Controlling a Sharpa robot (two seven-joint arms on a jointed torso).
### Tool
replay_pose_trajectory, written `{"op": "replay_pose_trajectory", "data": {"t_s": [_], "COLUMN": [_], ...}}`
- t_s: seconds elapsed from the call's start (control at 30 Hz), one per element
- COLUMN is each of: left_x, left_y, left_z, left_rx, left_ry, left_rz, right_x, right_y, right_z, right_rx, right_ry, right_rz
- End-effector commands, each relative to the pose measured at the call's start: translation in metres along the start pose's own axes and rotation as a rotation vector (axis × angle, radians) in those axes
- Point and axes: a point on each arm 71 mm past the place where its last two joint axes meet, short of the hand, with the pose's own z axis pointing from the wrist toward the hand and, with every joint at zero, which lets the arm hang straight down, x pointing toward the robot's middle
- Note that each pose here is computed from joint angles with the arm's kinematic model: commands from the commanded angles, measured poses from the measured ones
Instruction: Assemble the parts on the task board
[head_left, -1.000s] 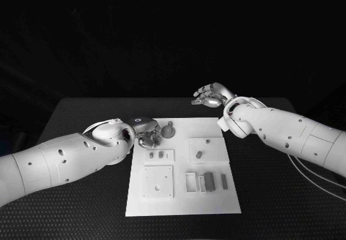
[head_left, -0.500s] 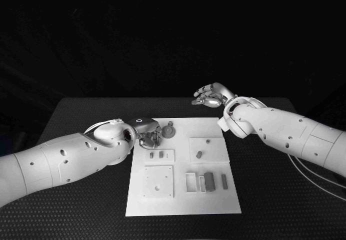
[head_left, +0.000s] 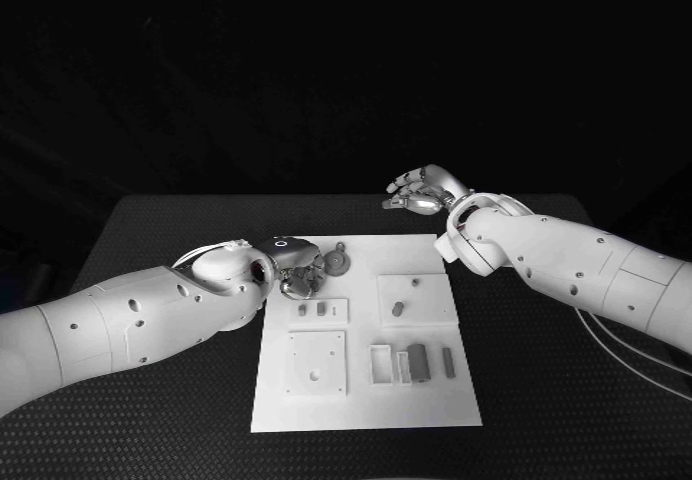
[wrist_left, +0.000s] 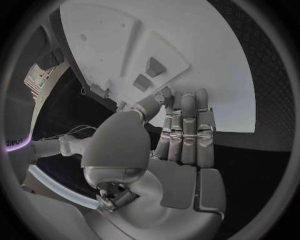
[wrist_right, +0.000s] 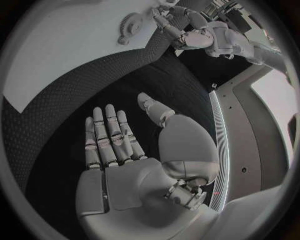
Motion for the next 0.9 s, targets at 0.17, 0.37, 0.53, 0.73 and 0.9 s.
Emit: {"op": "replay_pose_trajectory", "data": {"t_s": [0.17, 0.37, 0.53, 0.73, 0.9], "left_x": [0.0086, 0.0088, 0.0084, 0.0084, 0.0086], "left_y": [-0.0034, -0.003, -0.0033, 0.0009, 0.0044], "left_z": [0.0006, 0.0003, 0.0004, -0.0005, -0.0008], "left_rx": [0.016, 0.017, 0.019, -0.009, -0.035], "left_ry": [0.037, 0.037, 0.031, 0.031, 0.034], "left_rz": [0.004, 0.004, 0.004, -0.015, -0.025], "right_x": [0.0011, 0.001, 0.0013, 0.0013, 0.0002], "right_y": [0.0, -0.0002, -0.0001, -0.0007, -0.002], "right_z": [-0.0001, -0.0002, -0.0001, -0.0002, -0.0005], "right_rx": [-0.004, -0.003, -0.003, -0.002, 0.002], "right_ry": [0.015, 0.015, 0.015, 0.014, 0.012], "right_rz": [0.0, 0.0, 0.0, 0.0, -0.001]}}
